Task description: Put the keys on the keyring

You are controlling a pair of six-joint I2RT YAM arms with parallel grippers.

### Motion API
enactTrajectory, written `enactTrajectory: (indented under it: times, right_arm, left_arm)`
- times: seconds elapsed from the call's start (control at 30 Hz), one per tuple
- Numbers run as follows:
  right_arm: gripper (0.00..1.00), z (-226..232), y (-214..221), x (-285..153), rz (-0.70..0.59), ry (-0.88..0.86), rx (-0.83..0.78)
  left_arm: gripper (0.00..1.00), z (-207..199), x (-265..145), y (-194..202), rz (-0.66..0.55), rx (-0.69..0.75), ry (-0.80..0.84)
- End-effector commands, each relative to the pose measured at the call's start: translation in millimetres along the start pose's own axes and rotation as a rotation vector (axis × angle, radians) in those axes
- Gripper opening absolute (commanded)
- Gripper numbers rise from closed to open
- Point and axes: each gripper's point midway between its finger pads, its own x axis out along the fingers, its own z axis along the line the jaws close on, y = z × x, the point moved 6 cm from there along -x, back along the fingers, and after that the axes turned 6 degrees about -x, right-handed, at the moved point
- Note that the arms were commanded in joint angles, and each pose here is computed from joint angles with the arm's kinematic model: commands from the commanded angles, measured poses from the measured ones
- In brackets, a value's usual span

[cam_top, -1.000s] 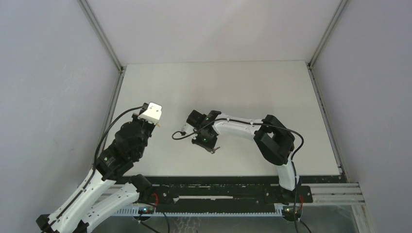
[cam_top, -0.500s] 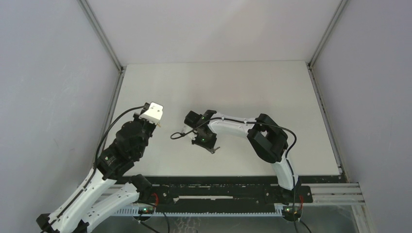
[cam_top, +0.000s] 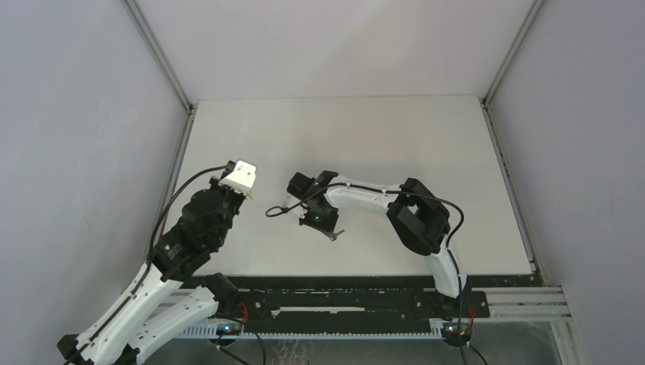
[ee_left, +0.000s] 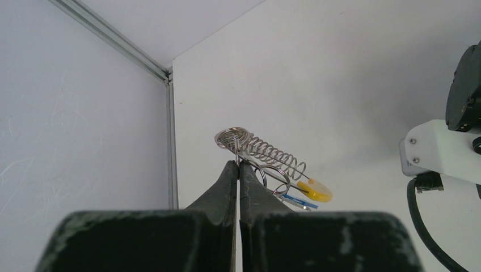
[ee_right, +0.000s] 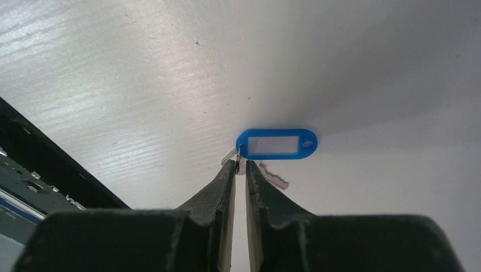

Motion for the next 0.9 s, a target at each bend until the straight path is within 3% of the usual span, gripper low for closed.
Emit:
enactTrajectory:
  times: [0.0,0.87]
  right_arm:
    - [0.12,-1.1,-13.9,-6.6,-0.034,0.017,-0.027]
    - [0.11,1.2,-9.2,-2.7,0.022,0.020,-0.033]
  left_arm:
    - [0.00,-0.4,2.4,-9.6,-0.048,-0.053,-0.001]
    - [0.00,-1.0,1.9,-10.5,-0.055,-0.054,0.010]
